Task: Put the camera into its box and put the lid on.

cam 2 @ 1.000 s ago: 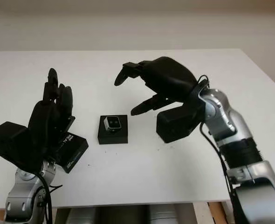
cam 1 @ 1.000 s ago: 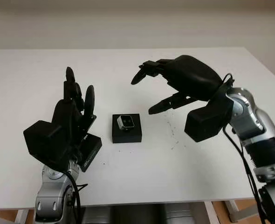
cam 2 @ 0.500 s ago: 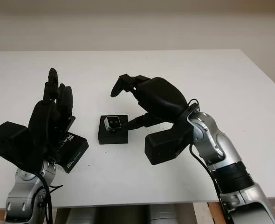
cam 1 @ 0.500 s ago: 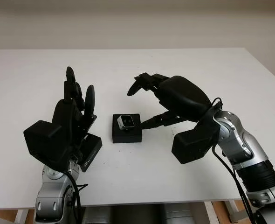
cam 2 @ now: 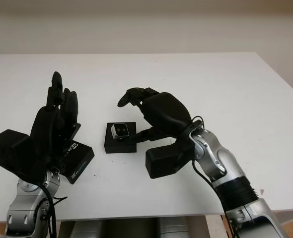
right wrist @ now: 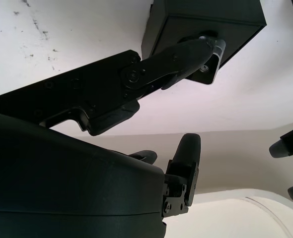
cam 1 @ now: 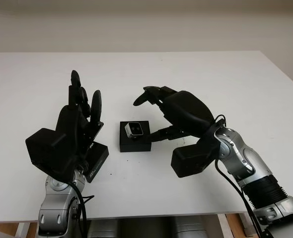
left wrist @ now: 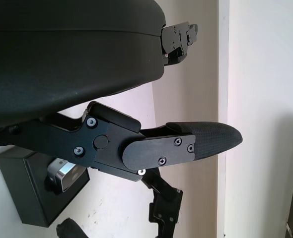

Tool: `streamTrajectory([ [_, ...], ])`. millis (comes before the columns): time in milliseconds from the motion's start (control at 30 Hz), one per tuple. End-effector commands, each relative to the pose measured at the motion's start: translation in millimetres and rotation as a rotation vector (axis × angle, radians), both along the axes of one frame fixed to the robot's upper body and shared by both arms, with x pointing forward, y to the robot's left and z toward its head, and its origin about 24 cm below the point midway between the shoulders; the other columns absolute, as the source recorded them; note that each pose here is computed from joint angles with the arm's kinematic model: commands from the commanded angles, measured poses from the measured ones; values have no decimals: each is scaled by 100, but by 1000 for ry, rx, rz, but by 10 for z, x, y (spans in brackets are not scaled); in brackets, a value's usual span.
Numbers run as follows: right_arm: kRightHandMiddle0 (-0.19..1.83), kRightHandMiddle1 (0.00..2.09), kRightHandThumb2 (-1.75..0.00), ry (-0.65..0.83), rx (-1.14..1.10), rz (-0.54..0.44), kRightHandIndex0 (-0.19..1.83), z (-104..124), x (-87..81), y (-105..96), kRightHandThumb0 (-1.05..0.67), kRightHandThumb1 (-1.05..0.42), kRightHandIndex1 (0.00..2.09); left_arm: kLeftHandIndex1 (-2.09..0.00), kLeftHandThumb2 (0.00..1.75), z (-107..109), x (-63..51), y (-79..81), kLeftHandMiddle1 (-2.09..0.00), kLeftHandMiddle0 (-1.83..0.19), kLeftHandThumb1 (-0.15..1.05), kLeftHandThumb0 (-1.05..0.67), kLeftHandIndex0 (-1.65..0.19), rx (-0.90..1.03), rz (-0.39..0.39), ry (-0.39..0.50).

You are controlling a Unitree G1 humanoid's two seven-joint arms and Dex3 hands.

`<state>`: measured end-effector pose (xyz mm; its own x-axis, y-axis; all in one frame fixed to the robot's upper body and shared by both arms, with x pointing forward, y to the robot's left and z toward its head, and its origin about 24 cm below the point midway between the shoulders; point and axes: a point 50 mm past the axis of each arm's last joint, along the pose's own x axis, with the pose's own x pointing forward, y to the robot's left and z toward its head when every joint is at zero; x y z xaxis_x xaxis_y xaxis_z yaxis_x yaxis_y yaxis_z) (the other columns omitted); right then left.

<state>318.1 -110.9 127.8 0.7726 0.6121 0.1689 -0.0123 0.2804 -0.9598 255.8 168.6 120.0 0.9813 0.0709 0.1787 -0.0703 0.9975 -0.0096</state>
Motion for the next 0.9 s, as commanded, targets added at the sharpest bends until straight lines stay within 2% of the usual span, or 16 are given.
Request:
streamTrajectory([
  [0, 2, 114, -5, -7, 13, -3, 21, 8, 14, 37, -76, -95, 24, 0, 54, 27, -5, -19, 0, 19, 105, -78, 19, 1, 3, -15],
  [867, 10, 125, -5, 3, 38, -40, 25, -169, 97, 152, -77, -96, 31, 0, 52, 24, -18, -22, 0, 19, 105, -79, 19, -4, 4, -8],
])
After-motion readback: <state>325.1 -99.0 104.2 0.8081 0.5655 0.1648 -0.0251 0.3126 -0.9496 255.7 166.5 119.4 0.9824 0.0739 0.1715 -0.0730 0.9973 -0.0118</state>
